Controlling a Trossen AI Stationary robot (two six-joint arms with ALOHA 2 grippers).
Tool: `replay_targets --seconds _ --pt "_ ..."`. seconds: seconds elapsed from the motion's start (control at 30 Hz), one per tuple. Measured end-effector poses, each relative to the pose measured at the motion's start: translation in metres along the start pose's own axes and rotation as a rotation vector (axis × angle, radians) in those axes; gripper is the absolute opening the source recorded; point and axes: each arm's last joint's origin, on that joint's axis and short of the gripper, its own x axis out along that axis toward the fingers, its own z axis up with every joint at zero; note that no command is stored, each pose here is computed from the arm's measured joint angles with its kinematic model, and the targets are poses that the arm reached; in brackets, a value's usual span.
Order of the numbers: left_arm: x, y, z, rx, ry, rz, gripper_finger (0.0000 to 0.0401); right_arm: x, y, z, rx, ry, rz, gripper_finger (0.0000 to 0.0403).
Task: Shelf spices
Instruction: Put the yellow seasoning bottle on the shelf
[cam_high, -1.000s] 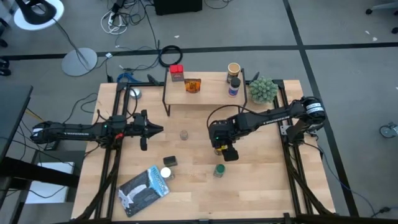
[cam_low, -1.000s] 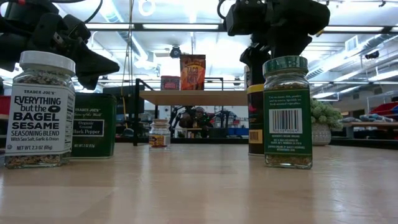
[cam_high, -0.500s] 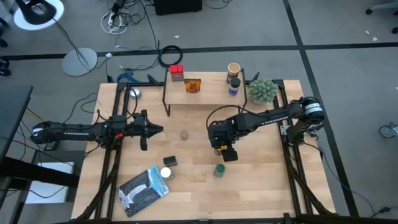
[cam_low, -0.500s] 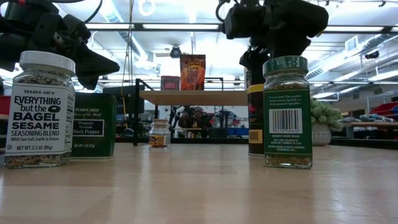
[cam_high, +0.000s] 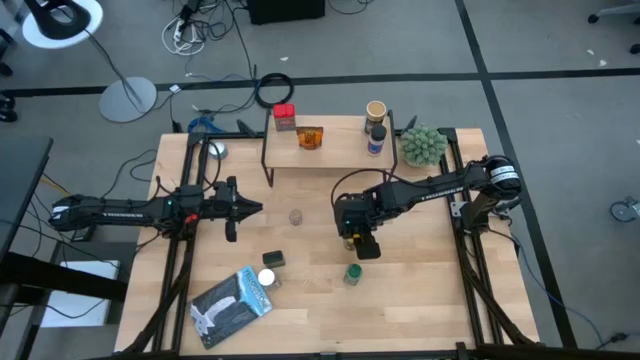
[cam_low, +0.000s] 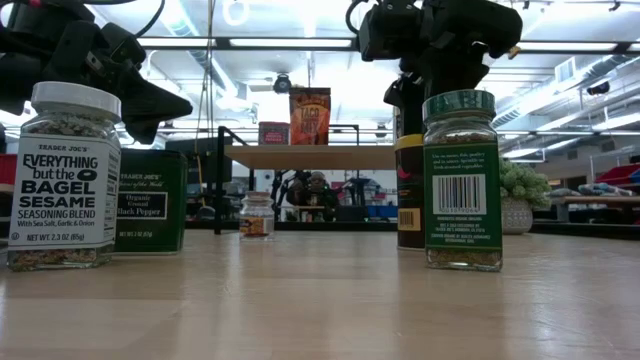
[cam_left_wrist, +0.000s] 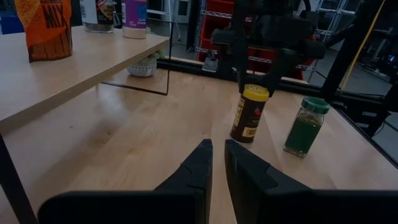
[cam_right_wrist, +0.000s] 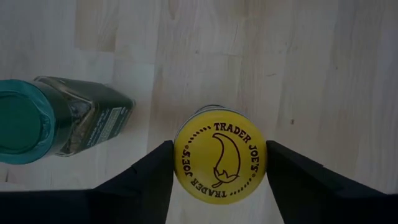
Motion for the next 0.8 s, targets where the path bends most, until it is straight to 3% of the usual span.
replay_targets --seconds 0.33,0.8 --pt "0.000 0.000 0.000 0.000 0.000 0.000 0.0048 -0.006 0.000 0.002 0.003 0.005 -0.003 0.0229" --pt "0.000 0.000 0.000 0.000 -0.002 0.000 0.0048 -0.075 -0.018 0.025 0.127 -0.050 -0.094 0.0231"
